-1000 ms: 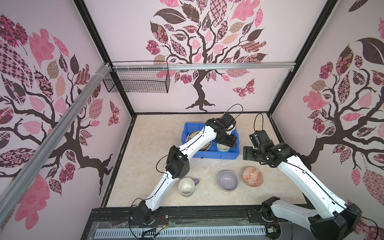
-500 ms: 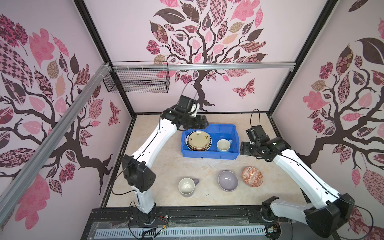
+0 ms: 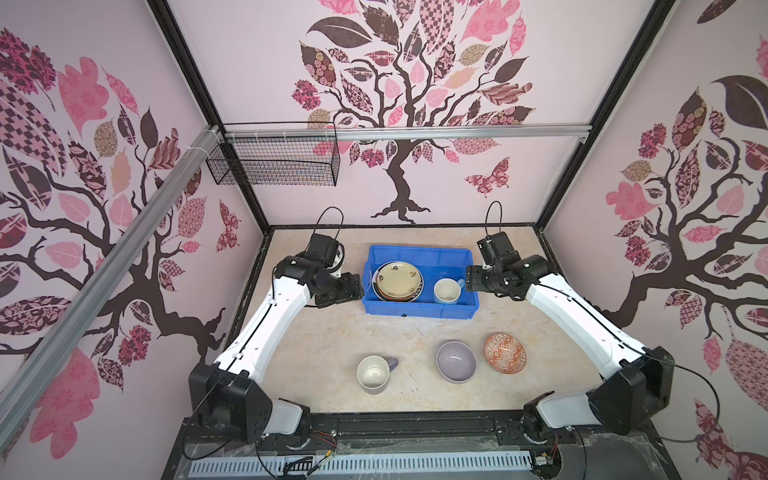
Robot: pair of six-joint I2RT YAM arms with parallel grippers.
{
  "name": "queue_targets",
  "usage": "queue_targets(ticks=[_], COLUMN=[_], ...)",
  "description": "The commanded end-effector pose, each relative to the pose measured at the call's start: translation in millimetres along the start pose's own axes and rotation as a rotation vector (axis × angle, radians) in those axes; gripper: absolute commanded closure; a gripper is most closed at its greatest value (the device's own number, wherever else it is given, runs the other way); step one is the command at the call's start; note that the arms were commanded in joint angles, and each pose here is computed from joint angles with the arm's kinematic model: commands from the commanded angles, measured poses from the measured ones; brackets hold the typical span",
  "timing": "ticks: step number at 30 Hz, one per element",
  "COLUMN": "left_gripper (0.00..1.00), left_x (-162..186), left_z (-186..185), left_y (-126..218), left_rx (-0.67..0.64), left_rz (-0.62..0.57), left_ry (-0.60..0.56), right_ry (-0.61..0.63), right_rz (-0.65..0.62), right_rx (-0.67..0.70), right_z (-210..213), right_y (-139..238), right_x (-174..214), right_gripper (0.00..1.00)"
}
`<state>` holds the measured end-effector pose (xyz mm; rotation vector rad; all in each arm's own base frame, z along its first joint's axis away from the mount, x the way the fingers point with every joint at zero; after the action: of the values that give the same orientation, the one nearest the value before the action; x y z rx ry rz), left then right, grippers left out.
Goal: Place the mixed dishes into the plastic bin
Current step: 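Move the left gripper back to the lavender mug on the table, then lower the left gripper onto the lavender mug's rim and close it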
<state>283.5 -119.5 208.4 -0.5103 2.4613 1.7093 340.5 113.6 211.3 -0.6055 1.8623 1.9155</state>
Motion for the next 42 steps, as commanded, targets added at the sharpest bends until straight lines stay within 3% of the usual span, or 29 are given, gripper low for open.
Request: queue_targets(ticks=[1,8,13,21,42], left_gripper=[0.17,0.16,0.21,0.27,0.37], left_x=[26,61,96,130,164], left_z=[19,33,35,29,13], left_y=[-1,8,3,-6,-65], left_rx=[-0.045,-0.053,-0.009,-0.041,-0.157], left_rz=[0.046,0.091,0.203,0.267,0.414], left_ry=[0.04,0.075,0.094,0.0,-0.125], right_ry=[0.004,0.006,-0.003,-0.028,-0.014], right_rz=[-0.01,0.014,0.025,0.042,0.045], right_rx=[-0.03,-0.051,-0.055,-0.052,0.011], right_z=[9,16,18,11,-12], right_y=[-5,-13,-13,-3,9], right_x=[-12,-16,-17,0,29], right_gripper=[0.21,0.21,0.21,0.21,0.21])
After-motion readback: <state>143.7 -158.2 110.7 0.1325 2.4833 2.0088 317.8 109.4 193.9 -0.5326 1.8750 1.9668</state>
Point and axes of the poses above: each gripper's point midway between its finger pads, its own y axis back along the fingers, its own z axis along the line the jaws close on, x = y × z, the point moved 1 cm from there along y, back along the fingers, and after that the axes turned 6 degrees about y, right-handed, at the moved point
